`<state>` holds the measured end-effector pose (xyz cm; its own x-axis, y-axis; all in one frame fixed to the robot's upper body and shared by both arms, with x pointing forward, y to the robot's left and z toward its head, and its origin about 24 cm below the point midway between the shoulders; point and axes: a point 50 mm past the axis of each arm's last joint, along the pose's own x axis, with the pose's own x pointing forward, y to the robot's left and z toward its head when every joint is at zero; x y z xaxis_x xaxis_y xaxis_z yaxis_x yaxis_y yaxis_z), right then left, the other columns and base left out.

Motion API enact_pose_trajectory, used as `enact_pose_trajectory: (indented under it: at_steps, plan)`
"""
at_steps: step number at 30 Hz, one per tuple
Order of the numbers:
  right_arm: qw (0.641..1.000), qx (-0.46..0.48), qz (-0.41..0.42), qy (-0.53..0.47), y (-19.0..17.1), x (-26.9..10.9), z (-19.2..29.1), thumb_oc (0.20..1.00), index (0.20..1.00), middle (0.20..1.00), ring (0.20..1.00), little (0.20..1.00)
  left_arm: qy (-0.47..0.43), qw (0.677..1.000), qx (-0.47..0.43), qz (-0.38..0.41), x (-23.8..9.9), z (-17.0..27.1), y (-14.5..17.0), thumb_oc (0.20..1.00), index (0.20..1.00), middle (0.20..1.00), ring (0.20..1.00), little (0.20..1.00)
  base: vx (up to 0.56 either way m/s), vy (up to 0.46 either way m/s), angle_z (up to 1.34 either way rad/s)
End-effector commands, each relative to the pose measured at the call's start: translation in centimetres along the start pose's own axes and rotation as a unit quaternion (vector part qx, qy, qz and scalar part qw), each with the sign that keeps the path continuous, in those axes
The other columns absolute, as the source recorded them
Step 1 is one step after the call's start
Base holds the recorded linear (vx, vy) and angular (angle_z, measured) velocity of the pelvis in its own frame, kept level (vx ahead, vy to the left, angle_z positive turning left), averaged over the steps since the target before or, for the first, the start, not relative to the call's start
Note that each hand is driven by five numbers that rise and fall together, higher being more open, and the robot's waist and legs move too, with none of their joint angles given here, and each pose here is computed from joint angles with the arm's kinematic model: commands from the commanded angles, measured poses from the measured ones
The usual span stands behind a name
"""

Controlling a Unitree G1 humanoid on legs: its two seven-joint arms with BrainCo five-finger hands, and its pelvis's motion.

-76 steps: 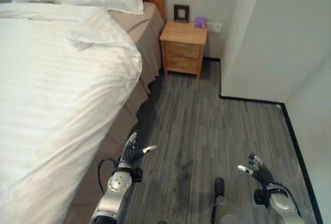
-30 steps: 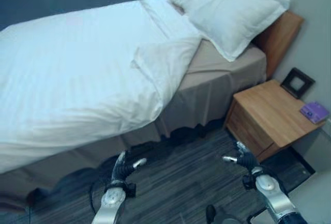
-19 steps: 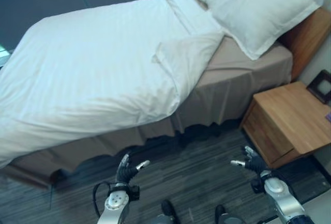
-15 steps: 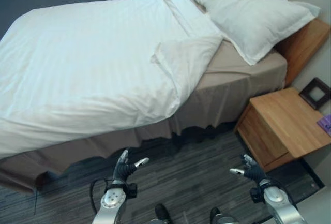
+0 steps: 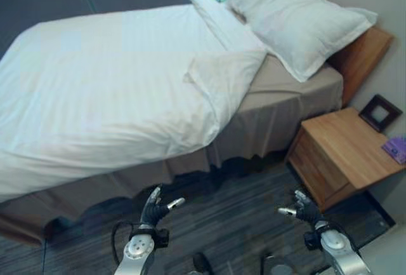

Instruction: Making the bed.

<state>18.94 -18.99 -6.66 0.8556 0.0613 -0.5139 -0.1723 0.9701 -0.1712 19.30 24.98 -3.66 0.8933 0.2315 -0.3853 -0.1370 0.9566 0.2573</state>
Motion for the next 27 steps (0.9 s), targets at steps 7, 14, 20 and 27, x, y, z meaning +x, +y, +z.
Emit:
enact_pose_trajectory:
  at_steps: [7,14,20,27]
  plan:
    - [0.998,-0.011,-0.005,-0.065,-1.4,1.2,3.2,1.0,1.0,1.0,1.0,1.0,-0.022,0.999,-0.025,-0.013,0.1,0.5,-0.9,1.0,1.0,1.0,1.0,1.0,-0.01,-0.032,0.05]
    - [0.987,-0.04,0.0,-0.154,-1.9,3.7,9.7,1.0,1.0,1.0,1.0,1.0,-0.024,0.983,-0.021,0.179,1.5,1.1,8.2,1.0,1.0,1.0,1.0,1.0,-0.03,0.073,0.0]
    - [0.984,-0.079,0.002,-0.159,-2.3,3.9,10.4,1.0,1.0,1.0,1.0,1.0,-0.019,0.982,-0.058,0.176,0.8,0.2,8.0,1.0,1.0,1.0,1.0,1.0,0.17,0.031,0.12]
    - [0.976,-0.134,-0.051,-0.164,-3.8,3.4,10.2,1.0,1.0,1.0,1.0,1.0,-0.056,0.988,-0.02,0.14,2.0,2.3,6.7,1.0,1.0,1.0,1.0,1.0,0.35,-0.16,0.75]
